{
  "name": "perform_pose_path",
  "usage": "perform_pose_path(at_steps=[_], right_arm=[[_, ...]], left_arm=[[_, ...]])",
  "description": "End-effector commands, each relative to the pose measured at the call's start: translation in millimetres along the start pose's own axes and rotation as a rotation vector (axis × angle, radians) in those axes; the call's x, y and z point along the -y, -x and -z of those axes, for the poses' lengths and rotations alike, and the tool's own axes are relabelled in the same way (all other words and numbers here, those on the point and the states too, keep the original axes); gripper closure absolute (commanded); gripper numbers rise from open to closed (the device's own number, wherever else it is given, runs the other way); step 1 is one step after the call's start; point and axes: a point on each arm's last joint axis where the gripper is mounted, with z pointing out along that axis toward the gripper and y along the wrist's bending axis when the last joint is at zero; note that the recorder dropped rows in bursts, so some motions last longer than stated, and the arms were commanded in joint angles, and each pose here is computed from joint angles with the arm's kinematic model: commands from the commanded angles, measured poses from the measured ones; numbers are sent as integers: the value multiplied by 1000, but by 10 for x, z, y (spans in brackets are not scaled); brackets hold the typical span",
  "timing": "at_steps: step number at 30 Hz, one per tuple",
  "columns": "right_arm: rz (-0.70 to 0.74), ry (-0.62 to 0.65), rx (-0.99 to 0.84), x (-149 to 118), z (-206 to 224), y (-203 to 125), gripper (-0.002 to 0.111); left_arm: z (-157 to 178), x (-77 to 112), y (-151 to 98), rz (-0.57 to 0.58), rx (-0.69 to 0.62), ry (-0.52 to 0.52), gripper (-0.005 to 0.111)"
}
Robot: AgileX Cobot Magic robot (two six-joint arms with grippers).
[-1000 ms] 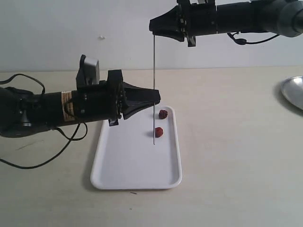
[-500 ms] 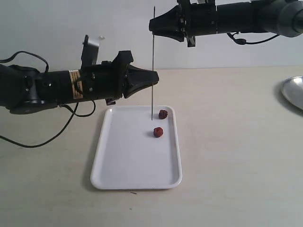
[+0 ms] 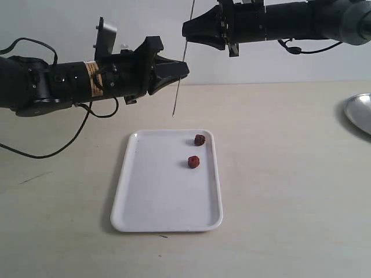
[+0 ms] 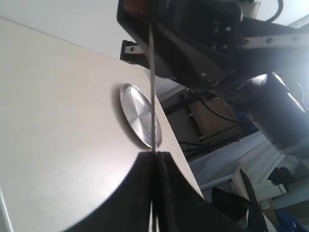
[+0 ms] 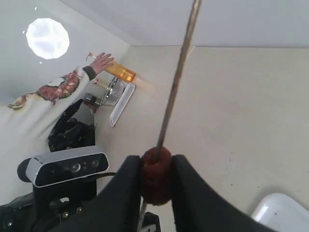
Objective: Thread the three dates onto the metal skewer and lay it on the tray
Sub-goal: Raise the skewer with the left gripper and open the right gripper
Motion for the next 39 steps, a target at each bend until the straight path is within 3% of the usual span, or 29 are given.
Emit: perform_pose_path(at_steps=[1, 8, 19, 30, 36, 39], right_arm=[[29, -29, -30, 8, 18, -13, 84], [37, -29, -30, 8, 18, -13, 83], [53, -27, -28, 7, 18, -12, 56], [40, -2, -4, -16, 17, 10, 55], [39, -5, -7, -13, 17, 7, 37], [40, -7, -8, -12, 17, 6, 35]], left_arm=[[5, 84, 102, -15, 50, -44, 107], [9, 90, 144, -55, 98, -48, 107], [7, 65, 149, -54, 104, -25, 107], [6, 46, 138, -66, 91, -4, 107], [6, 45, 139, -64, 93, -3, 107], [6, 43, 139, -64, 93, -1, 107]])
